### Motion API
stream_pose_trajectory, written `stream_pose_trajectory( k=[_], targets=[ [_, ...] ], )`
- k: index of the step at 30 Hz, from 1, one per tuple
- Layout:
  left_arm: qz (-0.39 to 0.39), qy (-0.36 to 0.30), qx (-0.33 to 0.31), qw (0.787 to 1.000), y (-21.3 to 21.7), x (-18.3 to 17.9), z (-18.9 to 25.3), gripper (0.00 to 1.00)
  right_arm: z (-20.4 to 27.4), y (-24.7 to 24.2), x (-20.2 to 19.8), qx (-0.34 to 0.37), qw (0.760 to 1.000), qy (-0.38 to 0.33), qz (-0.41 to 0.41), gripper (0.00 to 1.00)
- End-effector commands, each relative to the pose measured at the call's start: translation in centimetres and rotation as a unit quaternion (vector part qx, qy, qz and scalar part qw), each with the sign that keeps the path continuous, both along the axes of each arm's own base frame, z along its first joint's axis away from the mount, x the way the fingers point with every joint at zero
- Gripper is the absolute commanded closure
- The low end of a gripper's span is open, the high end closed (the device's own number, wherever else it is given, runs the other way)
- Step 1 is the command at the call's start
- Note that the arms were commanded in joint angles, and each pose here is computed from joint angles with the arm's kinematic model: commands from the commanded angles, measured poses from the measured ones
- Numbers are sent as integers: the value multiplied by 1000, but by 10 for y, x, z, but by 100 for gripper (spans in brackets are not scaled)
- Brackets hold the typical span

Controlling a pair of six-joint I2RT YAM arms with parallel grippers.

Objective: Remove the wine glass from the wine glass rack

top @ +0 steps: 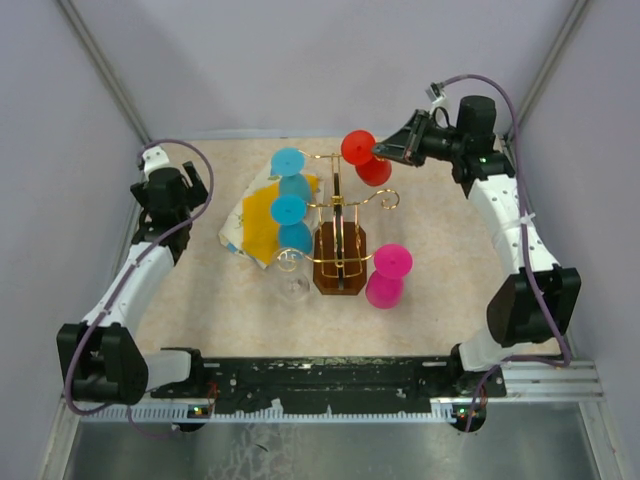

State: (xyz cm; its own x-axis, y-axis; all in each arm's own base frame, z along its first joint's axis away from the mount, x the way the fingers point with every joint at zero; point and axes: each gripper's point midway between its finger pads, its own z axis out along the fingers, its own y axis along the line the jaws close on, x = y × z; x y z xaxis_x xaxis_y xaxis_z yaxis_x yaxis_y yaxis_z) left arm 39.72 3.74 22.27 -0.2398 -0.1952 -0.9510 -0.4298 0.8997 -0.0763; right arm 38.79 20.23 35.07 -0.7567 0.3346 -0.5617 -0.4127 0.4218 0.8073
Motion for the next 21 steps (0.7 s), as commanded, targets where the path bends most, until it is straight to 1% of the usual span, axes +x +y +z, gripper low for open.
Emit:
stream_pose_trajectory(
  k=[1, 10, 21],
  targets=[
    [-20, -24, -10, 999, -8, -2, 26, 0, 39, 1, -33, 4, 998, -55, 22, 100],
    [-30, -28, -19, 999, -12, -12, 35, 0, 36, -8, -63, -22, 998, -50, 16, 100],
    [-41, -25, -25, 999, -15, -16, 37, 0, 23, -46, -78, -74, 996, -27, -33, 100]
  ],
)
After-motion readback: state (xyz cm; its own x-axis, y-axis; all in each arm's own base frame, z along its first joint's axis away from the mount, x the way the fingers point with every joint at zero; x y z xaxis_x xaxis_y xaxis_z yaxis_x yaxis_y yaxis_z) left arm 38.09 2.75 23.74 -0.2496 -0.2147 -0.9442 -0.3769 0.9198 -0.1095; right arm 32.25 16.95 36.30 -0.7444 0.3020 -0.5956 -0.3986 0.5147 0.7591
